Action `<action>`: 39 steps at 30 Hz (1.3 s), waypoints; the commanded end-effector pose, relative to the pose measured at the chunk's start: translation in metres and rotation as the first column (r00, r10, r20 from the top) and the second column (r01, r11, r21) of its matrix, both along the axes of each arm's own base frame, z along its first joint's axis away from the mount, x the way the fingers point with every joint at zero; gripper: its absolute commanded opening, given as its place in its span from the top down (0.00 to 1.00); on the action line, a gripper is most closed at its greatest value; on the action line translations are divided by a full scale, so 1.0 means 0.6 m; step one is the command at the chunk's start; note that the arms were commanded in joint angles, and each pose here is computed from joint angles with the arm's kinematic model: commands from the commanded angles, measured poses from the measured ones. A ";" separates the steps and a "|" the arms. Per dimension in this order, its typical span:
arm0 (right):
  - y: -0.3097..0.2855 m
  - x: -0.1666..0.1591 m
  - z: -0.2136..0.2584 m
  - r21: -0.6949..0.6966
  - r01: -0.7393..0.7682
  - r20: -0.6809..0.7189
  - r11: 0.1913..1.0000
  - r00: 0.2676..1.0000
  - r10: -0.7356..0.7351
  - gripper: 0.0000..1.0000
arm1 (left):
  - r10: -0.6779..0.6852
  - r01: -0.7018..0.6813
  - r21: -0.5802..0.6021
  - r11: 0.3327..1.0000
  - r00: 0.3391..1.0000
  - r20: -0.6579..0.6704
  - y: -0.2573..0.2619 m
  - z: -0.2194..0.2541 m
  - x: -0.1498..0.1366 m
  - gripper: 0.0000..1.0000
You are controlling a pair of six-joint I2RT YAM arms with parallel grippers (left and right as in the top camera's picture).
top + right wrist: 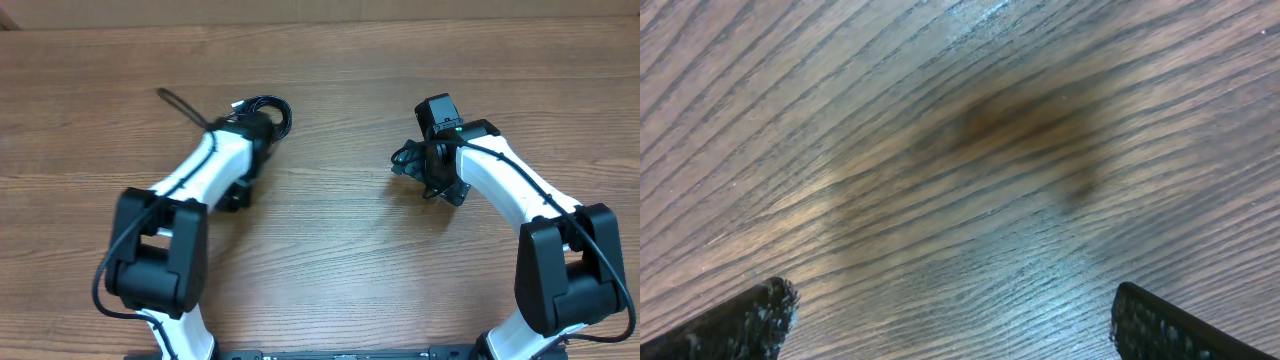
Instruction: Untangle cables
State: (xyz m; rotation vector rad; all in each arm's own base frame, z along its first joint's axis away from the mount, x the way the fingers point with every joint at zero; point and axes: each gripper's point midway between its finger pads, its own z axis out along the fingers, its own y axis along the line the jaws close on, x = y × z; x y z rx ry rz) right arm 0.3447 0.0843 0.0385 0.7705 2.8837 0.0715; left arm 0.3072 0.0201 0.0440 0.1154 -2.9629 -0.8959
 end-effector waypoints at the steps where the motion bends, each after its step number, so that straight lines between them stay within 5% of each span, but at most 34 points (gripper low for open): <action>1: -0.001 0.001 -0.002 -0.004 -0.003 0.000 1.000 1.000 0.003 0.00 | 0.162 -0.168 0.073 0.983 0.984 0.075 0.080 0.021 -0.003 0.30; 4: -0.001 0.001 -0.002 -0.004 -0.003 0.000 1.000 1.000 0.003 0.00 | 0.269 -0.271 0.010 0.963 0.960 0.082 0.110 0.023 -0.005 0.13; 11: -0.001 0.001 -0.002 -0.004 -0.003 0.000 1.000 1.000 0.003 0.00 | 0.370 -0.298 -0.314 0.902 0.907 0.203 0.064 0.105 0.099 0.07; 12: -0.001 0.001 -0.002 -0.004 -0.003 0.000 1.000 1.000 0.003 0.00 | 0.375 -0.271 -0.385 0.882 0.899 0.227 0.044 0.119 0.121 0.16; 13: -0.001 0.001 -0.002 -0.004 -0.003 0.000 1.000 1.000 0.003 0.00 | 0.381 -0.215 -0.502 0.838 0.888 0.256 0.006 0.137 0.155 0.63; 14: -0.001 0.001 -0.002 -0.004 -0.003 0.000 1.000 1.000 0.003 0.00 | 0.382 -0.181 -0.556 0.811 0.884 0.271 -0.014 0.145 0.171 0.91; 15: -0.001 0.001 -0.002 -0.004 -0.003 0.000 1.000 1.000 0.003 0.00 | 0.381 -0.123 -0.635 0.763 0.879 0.287 -0.046 0.153 0.194 0.96; 19: -0.001 0.001 -0.002 -0.004 -0.003 0.000 1.000 1.000 0.003 0.00 | 0.343 0.052 -0.733 0.678 0.860 0.378 -0.120 0.164 0.253 0.96; 24: -0.001 0.001 -0.002 -0.004 -0.003 0.000 1.000 1.000 0.003 0.00 | 0.255 0.171 -0.643 0.746 0.820 0.513 -0.168 0.141 0.306 0.96; 29: -0.001 0.001 -0.002 -0.004 -0.003 0.000 1.000 1.000 0.003 0.00 | 0.214 0.095 -0.467 0.879 0.796 0.566 -0.133 0.100 0.320 0.71; 32: -0.001 0.001 -0.002 -0.004 -0.003 0.000 1.000 1.000 0.003 0.00 | 0.262 0.038 -0.471 0.881 0.790 0.554 -0.121 0.075 0.325 0.57; 39: -0.001 0.001 -0.002 -0.004 -0.003 0.000 1.000 1.000 0.003 0.00 | 0.406 -0.080 -0.570 0.818 0.783 0.472 -0.084 -0.010 0.342 0.50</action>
